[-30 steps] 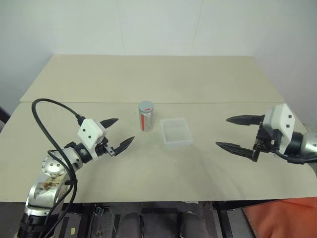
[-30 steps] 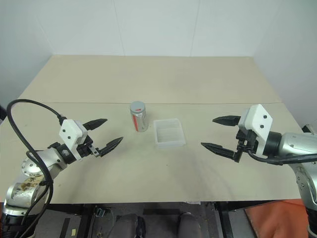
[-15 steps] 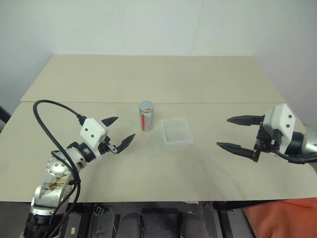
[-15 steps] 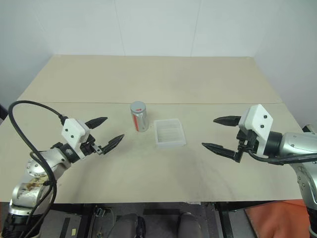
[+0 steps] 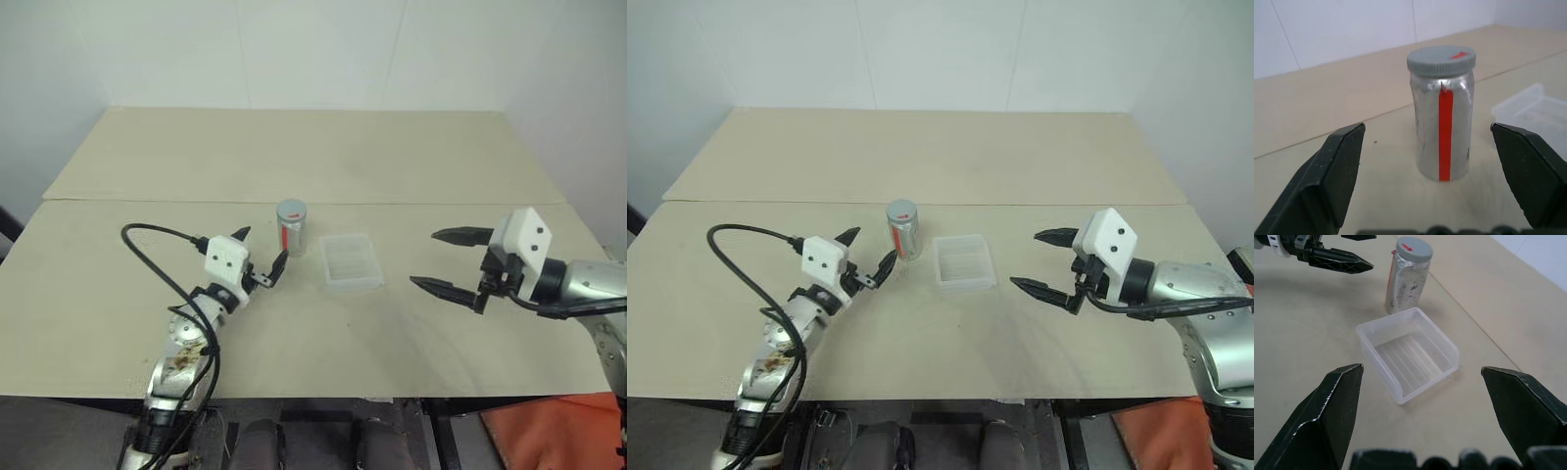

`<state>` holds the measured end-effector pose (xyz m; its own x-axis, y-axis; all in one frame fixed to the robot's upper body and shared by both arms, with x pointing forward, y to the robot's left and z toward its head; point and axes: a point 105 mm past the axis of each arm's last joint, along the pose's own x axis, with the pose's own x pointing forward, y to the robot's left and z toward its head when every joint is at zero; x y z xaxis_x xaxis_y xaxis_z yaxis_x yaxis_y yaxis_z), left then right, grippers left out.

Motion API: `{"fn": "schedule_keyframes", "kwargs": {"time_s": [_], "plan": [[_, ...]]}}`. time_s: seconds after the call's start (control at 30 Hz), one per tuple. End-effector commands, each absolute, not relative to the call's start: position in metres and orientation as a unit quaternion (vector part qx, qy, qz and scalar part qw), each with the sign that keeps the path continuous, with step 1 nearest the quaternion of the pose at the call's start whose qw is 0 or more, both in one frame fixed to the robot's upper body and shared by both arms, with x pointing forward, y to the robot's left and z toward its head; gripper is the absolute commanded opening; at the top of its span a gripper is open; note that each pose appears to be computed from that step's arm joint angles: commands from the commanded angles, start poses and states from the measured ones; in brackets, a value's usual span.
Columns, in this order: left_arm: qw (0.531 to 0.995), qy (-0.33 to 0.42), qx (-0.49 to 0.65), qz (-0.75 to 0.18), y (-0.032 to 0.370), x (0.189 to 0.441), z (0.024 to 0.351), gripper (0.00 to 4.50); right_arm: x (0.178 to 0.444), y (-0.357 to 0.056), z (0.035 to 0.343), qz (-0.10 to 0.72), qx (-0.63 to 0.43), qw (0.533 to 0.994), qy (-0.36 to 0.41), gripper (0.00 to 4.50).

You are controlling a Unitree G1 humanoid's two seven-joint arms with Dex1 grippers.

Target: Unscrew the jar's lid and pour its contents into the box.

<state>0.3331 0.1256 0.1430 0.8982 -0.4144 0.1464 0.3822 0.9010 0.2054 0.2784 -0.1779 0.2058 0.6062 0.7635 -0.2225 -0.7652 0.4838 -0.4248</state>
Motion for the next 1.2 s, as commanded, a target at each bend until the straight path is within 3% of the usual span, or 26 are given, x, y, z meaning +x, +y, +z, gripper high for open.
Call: {"fn": "schedule_keyframes", "kwargs": {"time_s": [0.03,0.47,0.83,1.2], "plan": [[0.97,-0.109,0.095,-0.198,0.121,0.335,0.147,4.48,0.279,-0.176,0.215,0.435,-0.26,0.862,-0.026,4.5],[0.967,-0.112,0.095,-0.206,0.098,0.355,0.144,4.48,0.287,-0.176,0.221,0.407,-0.264,0.873,-0.047,4.5],[0.978,-0.113,0.072,-0.159,0.091,0.376,0.14,4.48,0.292,-0.179,0.222,0.389,-0.264,0.881,-0.05,4.5],[0.981,-0.119,0.046,-0.145,0.086,0.381,0.134,4.48,0.297,-0.18,0.222,0.381,-0.258,0.886,-0.055,4.5]]}}
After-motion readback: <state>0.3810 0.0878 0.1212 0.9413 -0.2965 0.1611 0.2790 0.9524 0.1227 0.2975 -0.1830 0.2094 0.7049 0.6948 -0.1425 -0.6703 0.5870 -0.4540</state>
